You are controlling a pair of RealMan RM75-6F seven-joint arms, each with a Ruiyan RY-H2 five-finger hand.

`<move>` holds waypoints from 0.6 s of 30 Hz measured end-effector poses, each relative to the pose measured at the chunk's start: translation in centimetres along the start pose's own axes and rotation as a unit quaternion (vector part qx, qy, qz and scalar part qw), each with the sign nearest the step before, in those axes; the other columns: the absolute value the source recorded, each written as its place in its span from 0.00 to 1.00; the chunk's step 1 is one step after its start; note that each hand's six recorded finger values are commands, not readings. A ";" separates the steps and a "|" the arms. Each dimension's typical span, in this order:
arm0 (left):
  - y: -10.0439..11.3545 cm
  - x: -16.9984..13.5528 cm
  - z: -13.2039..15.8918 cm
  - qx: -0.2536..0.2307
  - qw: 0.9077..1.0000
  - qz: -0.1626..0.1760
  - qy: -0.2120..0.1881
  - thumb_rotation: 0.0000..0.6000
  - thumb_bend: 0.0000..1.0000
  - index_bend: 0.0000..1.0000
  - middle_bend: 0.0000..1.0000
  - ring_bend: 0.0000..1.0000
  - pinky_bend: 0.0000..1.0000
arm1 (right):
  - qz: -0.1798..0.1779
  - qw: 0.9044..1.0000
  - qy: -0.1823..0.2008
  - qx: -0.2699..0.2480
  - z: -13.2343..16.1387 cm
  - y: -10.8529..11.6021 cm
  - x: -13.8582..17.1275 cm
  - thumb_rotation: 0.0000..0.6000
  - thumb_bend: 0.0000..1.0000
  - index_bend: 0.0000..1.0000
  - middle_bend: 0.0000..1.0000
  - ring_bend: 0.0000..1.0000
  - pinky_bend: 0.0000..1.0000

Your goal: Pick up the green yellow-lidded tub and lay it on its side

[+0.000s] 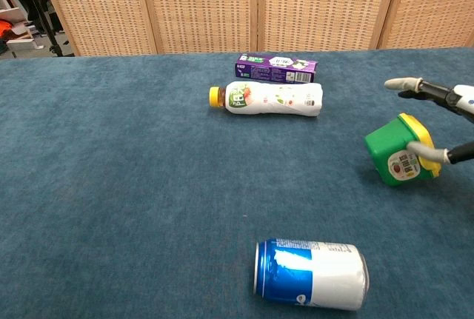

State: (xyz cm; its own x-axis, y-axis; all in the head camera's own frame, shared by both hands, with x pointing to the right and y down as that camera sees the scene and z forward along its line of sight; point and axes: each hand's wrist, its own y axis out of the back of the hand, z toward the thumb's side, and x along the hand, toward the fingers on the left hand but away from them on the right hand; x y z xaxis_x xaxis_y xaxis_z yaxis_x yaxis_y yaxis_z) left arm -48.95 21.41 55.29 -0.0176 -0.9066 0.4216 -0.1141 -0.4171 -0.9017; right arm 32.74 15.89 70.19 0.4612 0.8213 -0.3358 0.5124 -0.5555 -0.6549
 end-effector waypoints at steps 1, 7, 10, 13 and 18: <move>0.0 0.0 0.0 0.000 1.000 0.001 0.000 1.00 0.00 0.00 0.00 0.00 0.00 | -0.006 1.000 0.006 0.003 0.2 0.4 0.1 1.00 0.49 0.00 0.00 0.00 0.00; 0.1 -0.2 0.1 -0.001 1.000 0.003 -0.003 1.00 0.00 0.00 0.00 0.00 0.00 | -0.026 0.999 0.032 0.026 1.7 2.5 0.9 1.00 0.47 0.00 0.00 0.00 0.00; 0.2 -0.2 0.1 -0.002 1.000 0.004 -0.003 1.00 0.00 0.00 0.00 0.00 0.00 | -0.025 0.998 0.039 0.044 2.5 3.1 1.0 1.00 0.46 0.00 0.00 0.00 0.00; 0.3 -0.3 0.1 -0.003 1.000 0.004 -0.004 1.00 0.00 0.00 0.00 0.00 0.00 | -0.016 0.997 0.044 0.064 3.4 3.5 0.9 1.00 0.34 0.00 0.00 0.00 0.00; 0.3 -0.3 0.0 -0.004 1.000 0.004 -0.005 1.00 0.00 0.00 0.00 0.00 0.00 | 0.019 0.991 0.030 0.125 4.3 3.6 0.5 1.00 0.00 0.00 0.00 0.00 0.00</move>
State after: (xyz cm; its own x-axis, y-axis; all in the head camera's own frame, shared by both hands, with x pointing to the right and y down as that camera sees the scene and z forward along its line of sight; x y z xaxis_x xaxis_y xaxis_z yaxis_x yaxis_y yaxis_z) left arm -48.94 21.54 54.86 -0.0086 -0.9104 0.4137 -0.1226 -0.4097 -0.9040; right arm 31.75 14.87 64.73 0.5236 0.7866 -0.3273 0.3008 -0.5301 -0.7928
